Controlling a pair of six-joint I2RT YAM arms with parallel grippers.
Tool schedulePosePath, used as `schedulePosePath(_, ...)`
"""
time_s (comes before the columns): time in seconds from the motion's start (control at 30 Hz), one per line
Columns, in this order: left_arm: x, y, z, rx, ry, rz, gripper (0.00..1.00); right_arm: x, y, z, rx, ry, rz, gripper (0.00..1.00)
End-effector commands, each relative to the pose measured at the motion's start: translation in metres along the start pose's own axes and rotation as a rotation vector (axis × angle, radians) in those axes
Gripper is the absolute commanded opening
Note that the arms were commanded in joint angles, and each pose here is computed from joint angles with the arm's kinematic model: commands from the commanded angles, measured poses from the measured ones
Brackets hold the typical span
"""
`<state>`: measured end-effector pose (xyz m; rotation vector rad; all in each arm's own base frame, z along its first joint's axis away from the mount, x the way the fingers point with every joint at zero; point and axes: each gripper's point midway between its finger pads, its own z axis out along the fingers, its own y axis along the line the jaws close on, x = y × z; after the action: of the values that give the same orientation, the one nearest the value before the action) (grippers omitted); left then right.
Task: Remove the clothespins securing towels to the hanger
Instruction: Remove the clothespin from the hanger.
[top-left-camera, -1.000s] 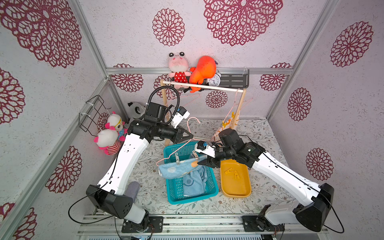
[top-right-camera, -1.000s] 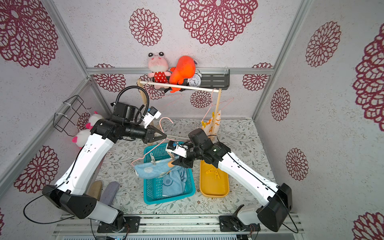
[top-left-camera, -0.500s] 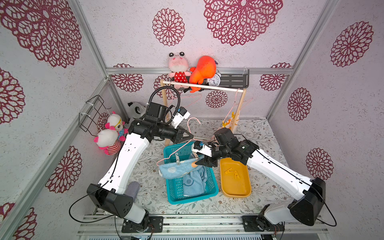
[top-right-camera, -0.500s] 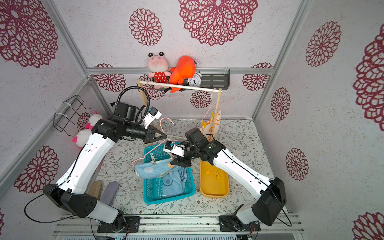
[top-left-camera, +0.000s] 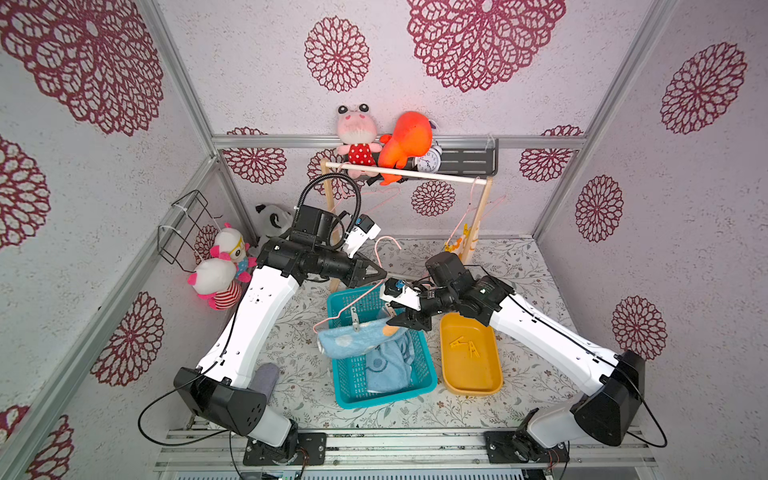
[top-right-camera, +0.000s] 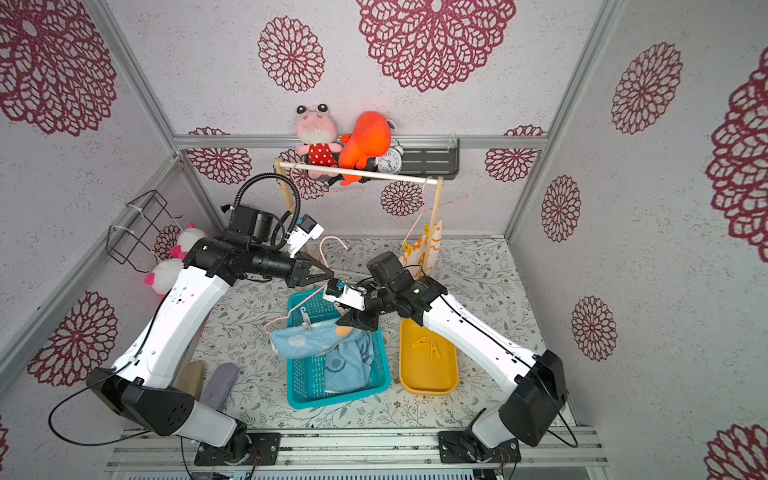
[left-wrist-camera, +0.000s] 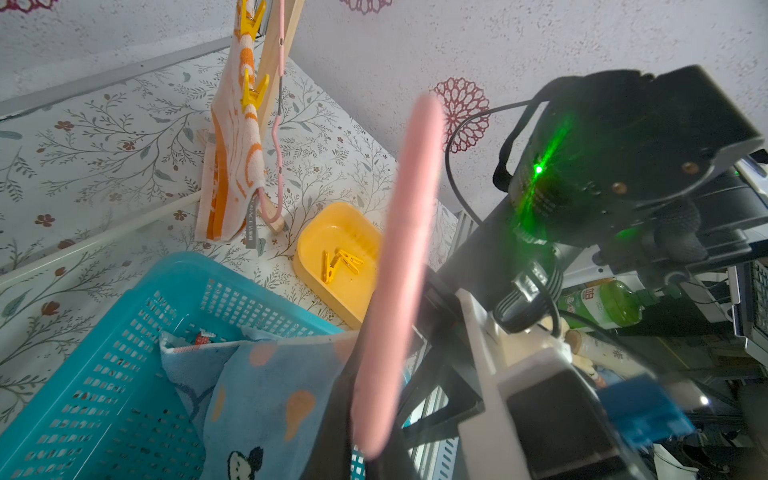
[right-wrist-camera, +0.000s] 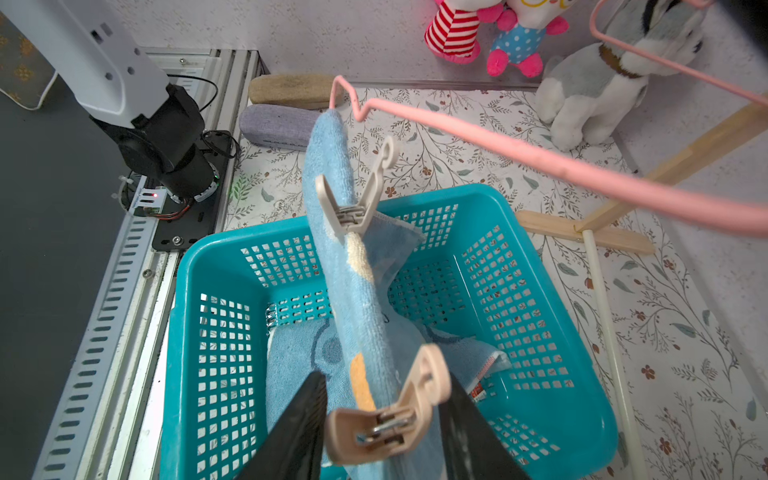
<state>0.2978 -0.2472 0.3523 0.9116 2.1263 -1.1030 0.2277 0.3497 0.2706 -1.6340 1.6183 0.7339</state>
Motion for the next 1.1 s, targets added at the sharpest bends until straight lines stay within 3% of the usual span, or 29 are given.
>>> schedulePosePath(0.0, -0.003, -0.006, 0.000, 0.020, -0.004, 0.033, 0.00, -0.014, 0.001, -0.007, -0.013, -0.041, -0.026, 0.42)
schedulePosePath(0.67, -0.001, -0.003, 0.004, 0.016, 0.008, 0.027, 0.00, -0.025, 0.002, -0.012, -0.020, -0.067, -0.015, 0.19)
schedulePosePath(0.9, 0.001, 0.000, 0.005, 0.000, 0.016, 0.026, 0.00, -0.028, 0.000, -0.014, -0.011, -0.066, 0.002, 0.00)
schedulePosePath(1.07, 0.003, 0.008, 0.007, -0.025, 0.025, 0.018, 0.00, -0.030, -0.004, -0.021, 0.031, -0.066, 0.013, 0.00)
